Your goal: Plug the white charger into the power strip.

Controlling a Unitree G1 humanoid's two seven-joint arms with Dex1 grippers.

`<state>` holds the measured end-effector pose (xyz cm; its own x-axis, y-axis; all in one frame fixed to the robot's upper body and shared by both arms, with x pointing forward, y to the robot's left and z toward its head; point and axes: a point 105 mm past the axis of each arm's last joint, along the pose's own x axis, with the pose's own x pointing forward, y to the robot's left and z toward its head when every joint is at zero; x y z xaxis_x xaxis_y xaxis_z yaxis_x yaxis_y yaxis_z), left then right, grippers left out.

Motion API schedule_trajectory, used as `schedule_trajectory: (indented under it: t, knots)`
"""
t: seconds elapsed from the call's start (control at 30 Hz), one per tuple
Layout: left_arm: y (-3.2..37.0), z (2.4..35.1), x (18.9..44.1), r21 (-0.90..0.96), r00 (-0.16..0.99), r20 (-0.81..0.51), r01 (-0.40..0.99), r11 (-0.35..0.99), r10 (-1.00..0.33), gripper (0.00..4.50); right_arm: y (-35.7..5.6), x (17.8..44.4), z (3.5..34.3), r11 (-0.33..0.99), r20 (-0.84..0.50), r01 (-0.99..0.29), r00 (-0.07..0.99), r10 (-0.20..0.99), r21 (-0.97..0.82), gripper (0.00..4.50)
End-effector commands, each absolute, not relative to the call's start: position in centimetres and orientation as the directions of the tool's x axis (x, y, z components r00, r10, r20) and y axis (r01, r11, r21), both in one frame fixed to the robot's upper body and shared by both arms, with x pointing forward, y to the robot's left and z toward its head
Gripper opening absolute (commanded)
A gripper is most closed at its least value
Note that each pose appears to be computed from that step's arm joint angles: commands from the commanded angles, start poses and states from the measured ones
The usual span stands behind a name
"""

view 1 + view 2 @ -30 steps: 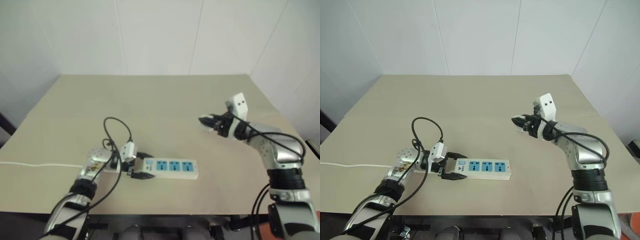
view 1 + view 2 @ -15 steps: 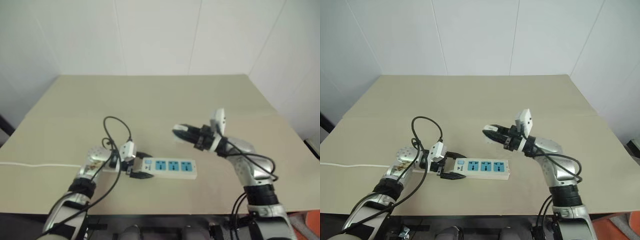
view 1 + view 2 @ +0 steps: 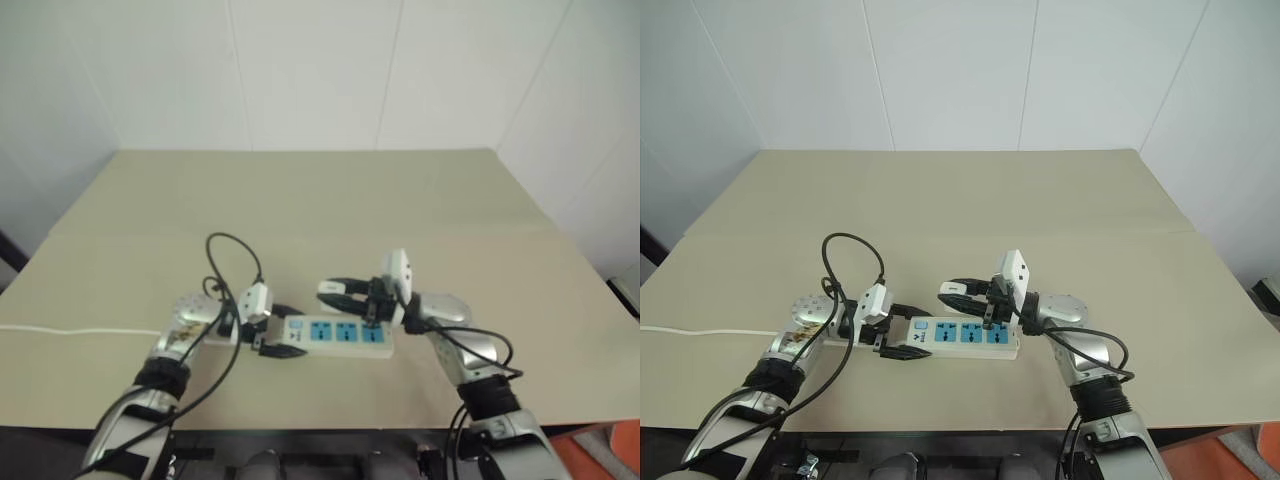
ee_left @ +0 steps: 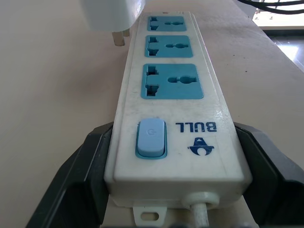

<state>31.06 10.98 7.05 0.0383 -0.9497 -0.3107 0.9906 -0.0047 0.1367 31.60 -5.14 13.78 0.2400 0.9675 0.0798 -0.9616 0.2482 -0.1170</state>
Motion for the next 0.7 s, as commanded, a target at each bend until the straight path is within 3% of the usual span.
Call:
schedule_trajectory:
  t: [0.03,0.4,0.7]
  knots:
    - [11.2,5.5,30.5,0.087,0.035,-0.362,0.996,0.003,-0.931,3.27,-4.7,31.0,15.0,0.215,0.127,-0.965,0.197,0.972,-0.15,1.16]
    - [11.3,5.3,30.3,0.081,0.038,-0.364,0.997,0.009,-0.931,3.27,-3.9,30.1,14.4,0.152,0.101,-0.977,0.138,0.985,-0.152,1.16]
    - [11.1,5.2,30.0,0.067,0.022,-0.357,0.998,-0.002,-0.934,3.27,-3.1,30.4,13.7,0.164,0.1,-0.976,0.15,0.984,-0.143,1.16]
